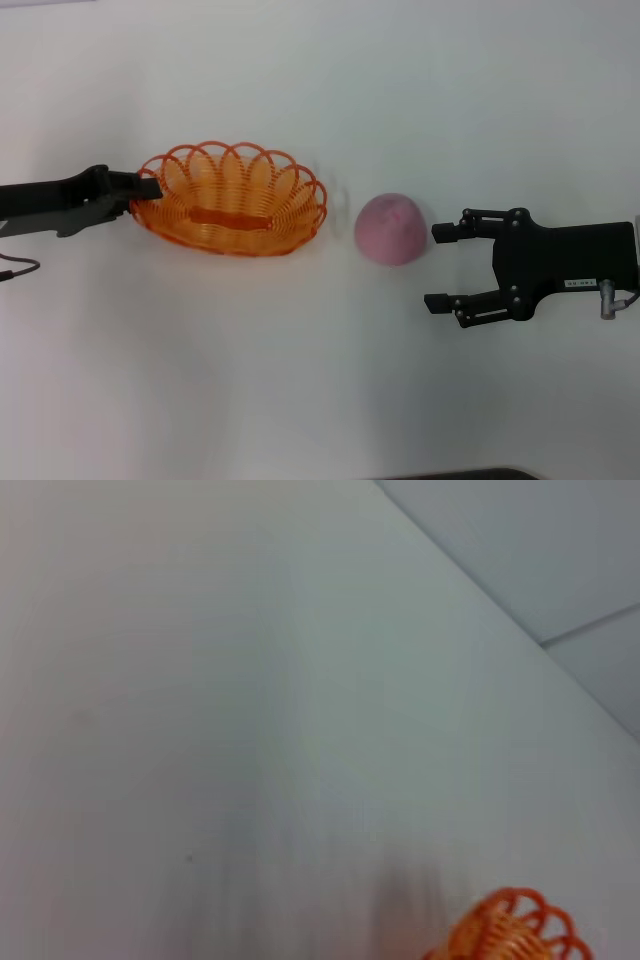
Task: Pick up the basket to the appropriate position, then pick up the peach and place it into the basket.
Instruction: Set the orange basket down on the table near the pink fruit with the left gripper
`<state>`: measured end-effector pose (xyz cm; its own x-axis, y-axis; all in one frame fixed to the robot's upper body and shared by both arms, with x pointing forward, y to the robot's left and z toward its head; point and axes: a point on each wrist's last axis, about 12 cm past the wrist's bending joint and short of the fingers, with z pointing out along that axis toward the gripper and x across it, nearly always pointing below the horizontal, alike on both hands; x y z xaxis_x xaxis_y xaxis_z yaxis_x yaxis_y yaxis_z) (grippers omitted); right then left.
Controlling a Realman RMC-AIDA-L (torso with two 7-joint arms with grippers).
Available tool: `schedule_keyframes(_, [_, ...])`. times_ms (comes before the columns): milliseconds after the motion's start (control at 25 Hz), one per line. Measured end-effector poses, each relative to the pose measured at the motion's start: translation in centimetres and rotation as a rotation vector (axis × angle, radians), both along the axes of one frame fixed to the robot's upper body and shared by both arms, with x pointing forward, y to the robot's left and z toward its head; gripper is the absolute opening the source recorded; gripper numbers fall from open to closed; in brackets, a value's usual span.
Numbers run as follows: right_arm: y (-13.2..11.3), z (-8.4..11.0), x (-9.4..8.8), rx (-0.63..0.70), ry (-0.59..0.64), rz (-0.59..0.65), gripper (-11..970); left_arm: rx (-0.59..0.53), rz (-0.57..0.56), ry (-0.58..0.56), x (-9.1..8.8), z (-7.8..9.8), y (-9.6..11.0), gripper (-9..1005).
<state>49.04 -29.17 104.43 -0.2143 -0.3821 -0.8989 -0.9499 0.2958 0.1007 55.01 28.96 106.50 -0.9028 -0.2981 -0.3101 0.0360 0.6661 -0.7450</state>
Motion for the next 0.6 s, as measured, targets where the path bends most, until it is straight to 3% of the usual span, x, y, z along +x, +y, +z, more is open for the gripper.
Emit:
schedule_keyframes(200, [0.0,0.0,0.0,0.0,0.0,0.0,895,0.0,-0.018,-0.008,-0.1,0.2,0.0,397])
schedule_keyframes(600, [0.0,0.0,0.0,0.002,-0.002,-0.002,895,0.025,-0.018,-0.043,-0.2,0.7,1.0,619])
